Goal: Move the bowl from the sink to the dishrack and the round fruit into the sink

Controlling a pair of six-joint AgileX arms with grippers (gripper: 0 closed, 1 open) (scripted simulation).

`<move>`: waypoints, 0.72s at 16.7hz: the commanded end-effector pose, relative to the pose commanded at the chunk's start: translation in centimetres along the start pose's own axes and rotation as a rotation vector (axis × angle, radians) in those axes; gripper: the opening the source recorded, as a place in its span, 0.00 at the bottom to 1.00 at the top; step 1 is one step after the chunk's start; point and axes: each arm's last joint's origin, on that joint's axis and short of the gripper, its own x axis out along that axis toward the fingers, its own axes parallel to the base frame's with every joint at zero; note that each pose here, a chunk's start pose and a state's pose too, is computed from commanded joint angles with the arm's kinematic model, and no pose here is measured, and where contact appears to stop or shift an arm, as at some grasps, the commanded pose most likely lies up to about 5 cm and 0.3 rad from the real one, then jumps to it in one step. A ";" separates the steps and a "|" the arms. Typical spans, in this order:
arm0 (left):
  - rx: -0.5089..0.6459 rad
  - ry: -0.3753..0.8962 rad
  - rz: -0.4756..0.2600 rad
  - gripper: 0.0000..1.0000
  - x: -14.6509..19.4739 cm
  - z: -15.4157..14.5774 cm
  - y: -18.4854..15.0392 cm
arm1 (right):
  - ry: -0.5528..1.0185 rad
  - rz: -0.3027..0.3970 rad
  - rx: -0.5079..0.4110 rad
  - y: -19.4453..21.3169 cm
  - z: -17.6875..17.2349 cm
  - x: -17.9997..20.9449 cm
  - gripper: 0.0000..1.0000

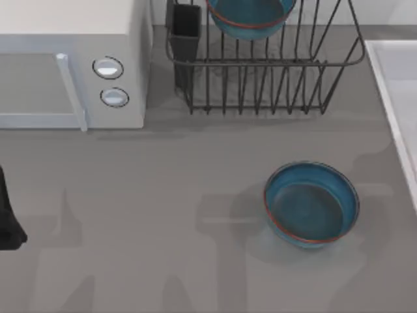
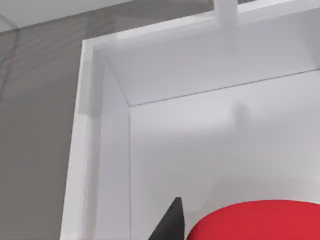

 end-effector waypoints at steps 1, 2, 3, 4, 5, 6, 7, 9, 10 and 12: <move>0.000 0.000 0.000 1.00 0.0 0.0 0.0 | -0.084 -0.001 -0.027 -0.8 0.3 -1.2 0.00; 0.000 0.000 0.000 1.00 0.0 0.0 0.0 | -0.162 -0.002 -0.056 -1.4 0.5 -2.4 0.00; 0.000 0.000 0.000 1.00 0.0 0.0 0.0 | -0.233 -0.003 -0.087 -1.8 0.9 -3.6 0.00; 0.000 0.000 0.000 1.00 0.0 0.0 0.0 | -0.299 -0.003 -0.119 -2.0 1.2 -4.7 0.00; 0.000 0.000 0.000 1.00 0.0 0.0 0.0 | -0.358 -0.003 -0.150 -2.1 1.7 -5.7 0.00; 0.000 0.000 0.000 1.00 0.0 0.0 0.0 | -0.409 -0.002 -0.179 -2.1 2.1 -6.6 0.00; 0.000 0.000 0.000 1.00 0.0 0.0 0.0 | -0.450 0.000 -0.204 -2.1 2.5 -7.3 0.00; 0.000 0.000 0.000 1.00 0.0 0.0 0.0 | -0.497 0.002 -0.232 -2.0 3.0 -8.2 0.00; 0.000 0.000 0.000 1.00 0.0 0.0 0.0 | -0.499 0.002 -0.234 -2.0 3.0 -8.2 0.00; 0.000 0.000 0.000 1.00 0.0 0.0 0.0 | -0.499 0.002 -0.234 -2.0 3.0 -8.2 0.00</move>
